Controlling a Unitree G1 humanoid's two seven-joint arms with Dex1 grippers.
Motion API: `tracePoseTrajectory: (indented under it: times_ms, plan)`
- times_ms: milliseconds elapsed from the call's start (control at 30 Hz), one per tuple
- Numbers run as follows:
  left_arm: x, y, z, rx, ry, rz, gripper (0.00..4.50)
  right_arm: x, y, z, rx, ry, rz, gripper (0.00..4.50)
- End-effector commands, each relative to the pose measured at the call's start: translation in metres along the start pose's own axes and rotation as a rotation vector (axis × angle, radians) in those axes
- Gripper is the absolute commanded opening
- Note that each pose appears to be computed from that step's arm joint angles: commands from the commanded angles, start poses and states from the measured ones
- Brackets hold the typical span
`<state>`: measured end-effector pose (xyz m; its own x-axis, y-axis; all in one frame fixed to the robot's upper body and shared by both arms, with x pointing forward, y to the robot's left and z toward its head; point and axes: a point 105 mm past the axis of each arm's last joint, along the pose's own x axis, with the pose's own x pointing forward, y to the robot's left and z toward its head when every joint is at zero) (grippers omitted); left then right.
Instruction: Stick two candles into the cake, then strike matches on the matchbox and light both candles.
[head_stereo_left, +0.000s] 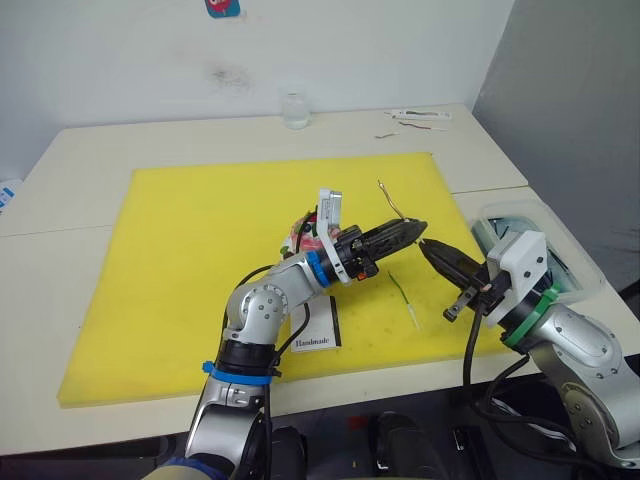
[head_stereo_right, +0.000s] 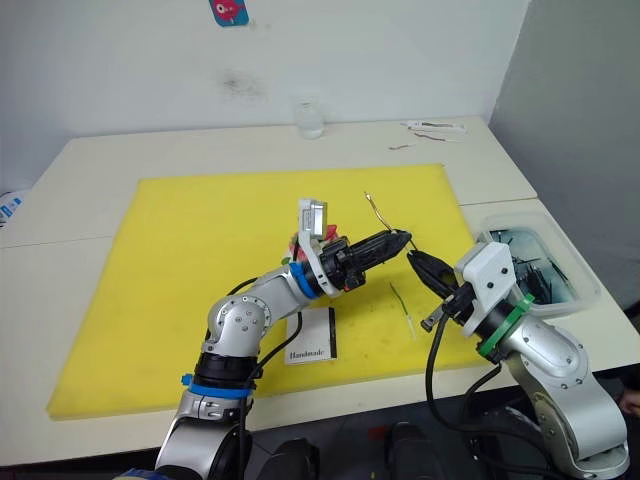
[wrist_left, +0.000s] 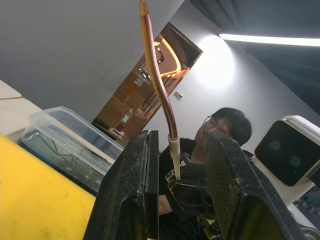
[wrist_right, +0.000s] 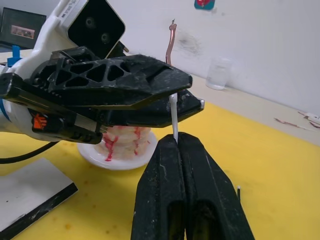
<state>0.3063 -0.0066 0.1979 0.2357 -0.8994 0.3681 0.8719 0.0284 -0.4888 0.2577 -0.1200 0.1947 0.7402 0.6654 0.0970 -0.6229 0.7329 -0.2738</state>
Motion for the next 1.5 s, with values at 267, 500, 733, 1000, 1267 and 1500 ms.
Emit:
tracePoseTrajectory:
  times_ms: [267,500,733,1000,1267,1500]
  plan:
    - [0.003,-0.008,0.002,0.028,-0.009,-0.033,0.03,-0.001,0.004,0.015,-0.03,-0.051,0.015,0.0]
    - [0.003,-0.007,0.003,0.029,-0.012,-0.034,0.03,-0.001,0.004,0.014,-0.024,-0.042,0.013,0.0]
    - [-0.002,-0.003,0.006,0.055,0.007,-0.024,0.0,-0.001,0.005,0.011,-0.016,-0.023,0.032,1.29]
    - [-0.026,0.013,0.068,0.265,-0.009,0.062,0.0,-0.003,-0.005,0.004,-0.026,0.013,0.033,4.22]
    - [-0.072,0.014,0.116,0.424,0.106,0.19,0.0,0.024,0.007,0.008,0.002,0.056,0.13,4.48]
    - [-0.104,0.024,0.126,0.485,0.174,0.319,0.0,0.044,0.007,0.015,0.015,0.048,0.149,4.48]
